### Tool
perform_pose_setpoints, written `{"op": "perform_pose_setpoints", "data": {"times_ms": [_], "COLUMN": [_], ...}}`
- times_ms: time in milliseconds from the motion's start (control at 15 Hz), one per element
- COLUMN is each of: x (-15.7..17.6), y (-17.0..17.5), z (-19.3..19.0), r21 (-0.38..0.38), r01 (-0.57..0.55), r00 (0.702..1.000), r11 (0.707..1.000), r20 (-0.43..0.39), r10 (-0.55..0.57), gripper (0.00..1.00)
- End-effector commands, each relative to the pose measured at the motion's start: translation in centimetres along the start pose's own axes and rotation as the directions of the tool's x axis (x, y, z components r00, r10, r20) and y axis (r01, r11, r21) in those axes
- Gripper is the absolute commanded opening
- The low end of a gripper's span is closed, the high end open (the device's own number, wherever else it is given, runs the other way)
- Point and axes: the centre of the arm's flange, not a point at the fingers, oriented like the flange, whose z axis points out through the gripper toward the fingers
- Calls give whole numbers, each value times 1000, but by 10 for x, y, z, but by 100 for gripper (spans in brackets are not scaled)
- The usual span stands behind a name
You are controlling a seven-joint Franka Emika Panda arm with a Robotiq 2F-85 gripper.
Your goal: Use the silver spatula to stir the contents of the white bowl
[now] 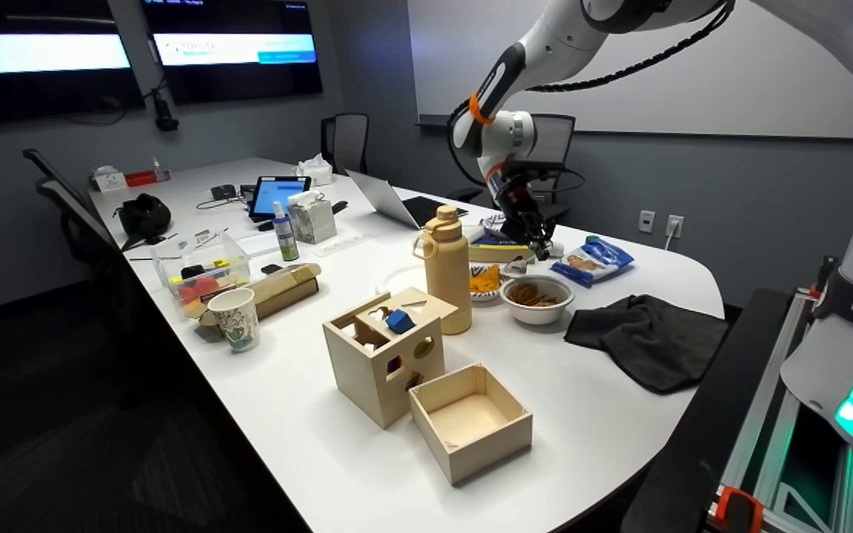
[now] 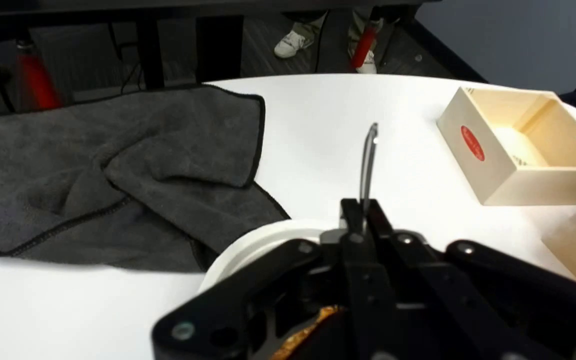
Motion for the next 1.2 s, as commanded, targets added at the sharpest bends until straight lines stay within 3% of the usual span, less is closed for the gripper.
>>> {"op": "perform_pose_setpoints", "data": {"times_ms": [0,533,1133], "x": [-18,-8,8], "y": [0,-18,-28], "z": [5,0,15], "r21": [12,-15,-13], "r01": [26,82,138], "r00": [995,972,964], "r11": [1000,997,990], "r20": [-94,-222,-226], "r10": [-25,-83,-138], "gripper": [1,1,1]}}
